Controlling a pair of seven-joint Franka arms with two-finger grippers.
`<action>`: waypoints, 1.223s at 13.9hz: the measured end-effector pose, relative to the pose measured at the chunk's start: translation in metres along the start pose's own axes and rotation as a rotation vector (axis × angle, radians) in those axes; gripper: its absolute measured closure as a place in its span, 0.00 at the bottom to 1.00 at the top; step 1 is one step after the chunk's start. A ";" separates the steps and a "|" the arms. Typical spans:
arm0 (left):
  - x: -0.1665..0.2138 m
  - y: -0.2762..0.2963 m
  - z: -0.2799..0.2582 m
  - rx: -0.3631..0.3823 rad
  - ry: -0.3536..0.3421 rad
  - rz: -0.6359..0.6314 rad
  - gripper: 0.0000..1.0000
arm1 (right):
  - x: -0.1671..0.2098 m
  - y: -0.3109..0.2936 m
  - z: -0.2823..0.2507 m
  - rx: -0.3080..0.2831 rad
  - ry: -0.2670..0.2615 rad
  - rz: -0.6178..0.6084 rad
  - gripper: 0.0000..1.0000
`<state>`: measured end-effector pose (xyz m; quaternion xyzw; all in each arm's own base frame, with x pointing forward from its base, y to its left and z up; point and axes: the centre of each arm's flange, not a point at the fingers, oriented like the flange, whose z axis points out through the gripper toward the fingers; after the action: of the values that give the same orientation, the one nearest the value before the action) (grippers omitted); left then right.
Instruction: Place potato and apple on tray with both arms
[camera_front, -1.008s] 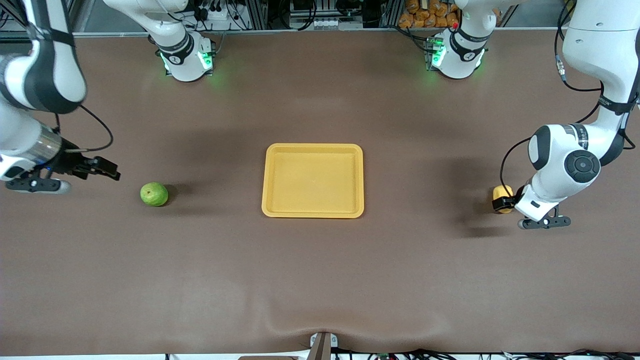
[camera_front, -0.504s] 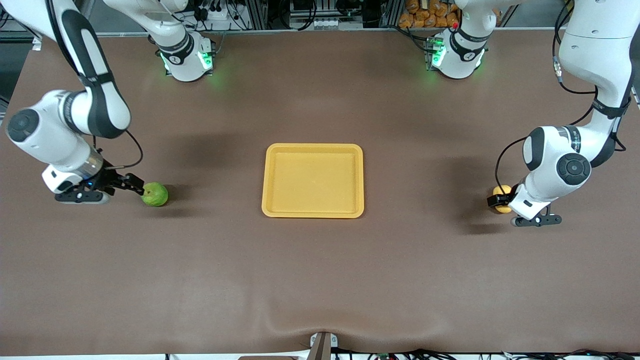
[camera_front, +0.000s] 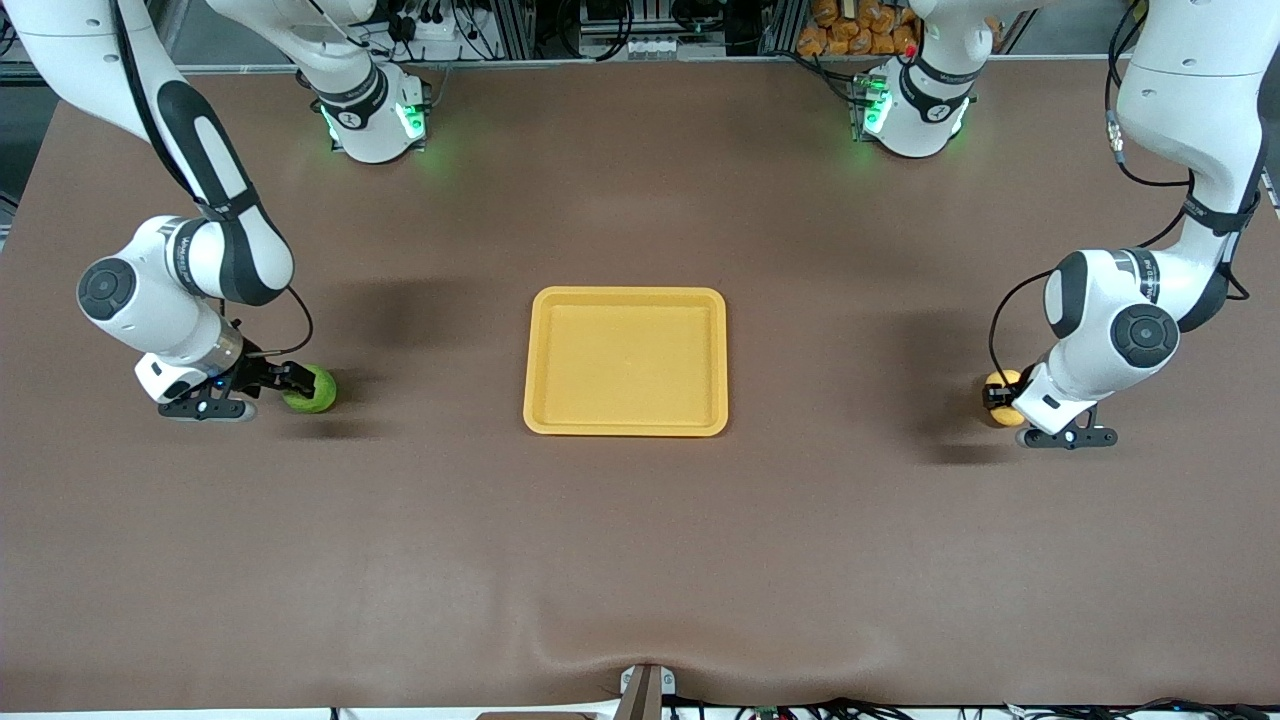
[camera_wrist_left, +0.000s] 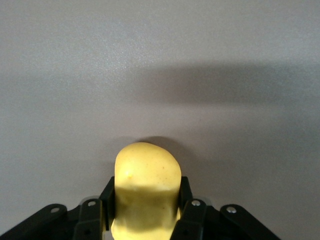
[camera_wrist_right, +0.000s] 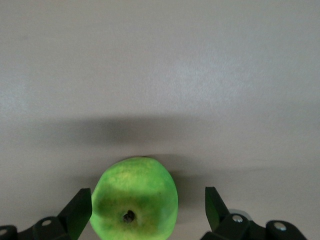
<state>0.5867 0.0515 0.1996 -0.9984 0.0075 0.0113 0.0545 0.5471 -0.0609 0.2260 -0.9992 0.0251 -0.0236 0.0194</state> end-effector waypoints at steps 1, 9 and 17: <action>0.000 0.000 0.000 0.000 0.000 0.002 0.49 | -0.002 -0.001 0.002 0.007 -0.004 0.010 0.00; 0.002 0.041 -0.072 0.003 0.013 0.071 0.49 | -0.006 -0.014 0.015 0.027 -0.024 0.012 0.19; 0.018 0.108 -0.135 -0.008 0.010 0.173 0.49 | -0.007 -0.083 -0.014 0.057 -0.088 -0.047 0.19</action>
<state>0.6054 -0.0709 0.3217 -0.9943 0.0942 0.0108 0.0495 0.5439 0.0213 0.2432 -0.9986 0.0003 0.0193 0.0483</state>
